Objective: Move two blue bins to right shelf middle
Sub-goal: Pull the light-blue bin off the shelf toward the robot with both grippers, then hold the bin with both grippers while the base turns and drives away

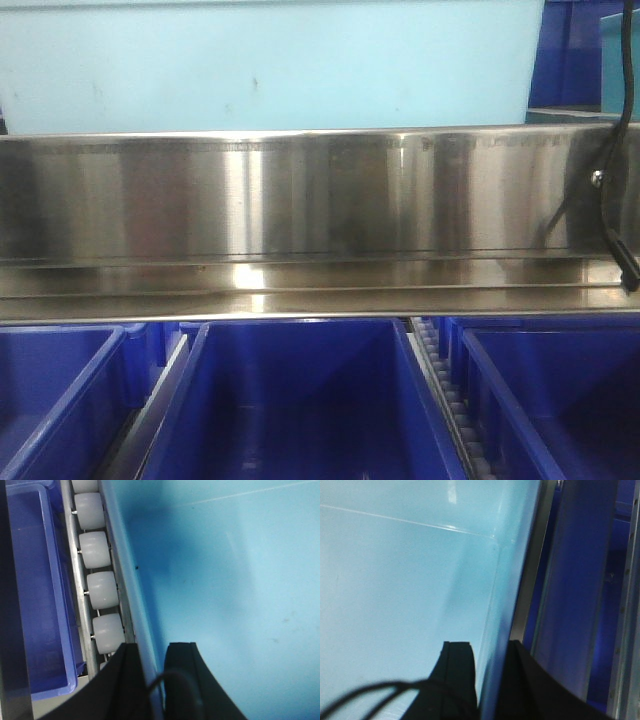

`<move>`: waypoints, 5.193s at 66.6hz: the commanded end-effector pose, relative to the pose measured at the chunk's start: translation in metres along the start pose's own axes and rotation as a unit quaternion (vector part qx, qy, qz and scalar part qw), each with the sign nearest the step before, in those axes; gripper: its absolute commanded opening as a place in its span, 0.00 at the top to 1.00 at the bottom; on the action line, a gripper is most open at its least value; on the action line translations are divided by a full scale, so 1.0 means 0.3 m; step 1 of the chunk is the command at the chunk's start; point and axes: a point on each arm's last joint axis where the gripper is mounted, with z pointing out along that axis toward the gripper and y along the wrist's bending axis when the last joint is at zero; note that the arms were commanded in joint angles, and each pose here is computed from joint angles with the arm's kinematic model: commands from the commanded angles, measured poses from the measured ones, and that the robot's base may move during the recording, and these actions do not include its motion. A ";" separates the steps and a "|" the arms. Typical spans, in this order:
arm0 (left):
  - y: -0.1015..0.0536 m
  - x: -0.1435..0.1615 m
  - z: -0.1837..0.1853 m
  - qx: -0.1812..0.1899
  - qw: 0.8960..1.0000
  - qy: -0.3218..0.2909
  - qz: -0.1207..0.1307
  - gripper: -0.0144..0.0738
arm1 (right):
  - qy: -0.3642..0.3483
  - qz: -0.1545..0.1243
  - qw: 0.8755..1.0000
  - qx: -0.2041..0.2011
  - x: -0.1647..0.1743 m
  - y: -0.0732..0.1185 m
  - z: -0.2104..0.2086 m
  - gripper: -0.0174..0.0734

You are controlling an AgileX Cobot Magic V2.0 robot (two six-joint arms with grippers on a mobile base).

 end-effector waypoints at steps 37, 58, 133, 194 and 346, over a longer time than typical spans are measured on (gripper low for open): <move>-0.049 -0.045 -0.496 0.059 0.974 -0.218 0.009 0.96 | -0.232 -0.023 0.972 -0.021 -0.011 0.035 -0.524 0.98; -0.069 -0.021 -0.655 0.095 0.954 -0.284 0.012 0.96 | -0.305 -0.027 0.951 -0.029 -0.016 0.046 -0.680 0.98; -0.070 -0.058 -0.659 0.099 0.937 -0.336 0.007 0.96 | -0.305 -0.027 0.952 -0.029 -0.020 0.046 -0.674 0.98; -0.069 -0.106 -0.709 0.105 0.892 -0.439 -0.002 0.96 | -0.308 -0.027 0.951 -0.030 -0.022 0.046 -0.675 0.98; -0.068 -0.106 -0.709 0.104 0.892 -0.439 -0.002 0.96 | -0.316 -0.027 0.948 -0.030 -0.026 0.047 -0.678 0.98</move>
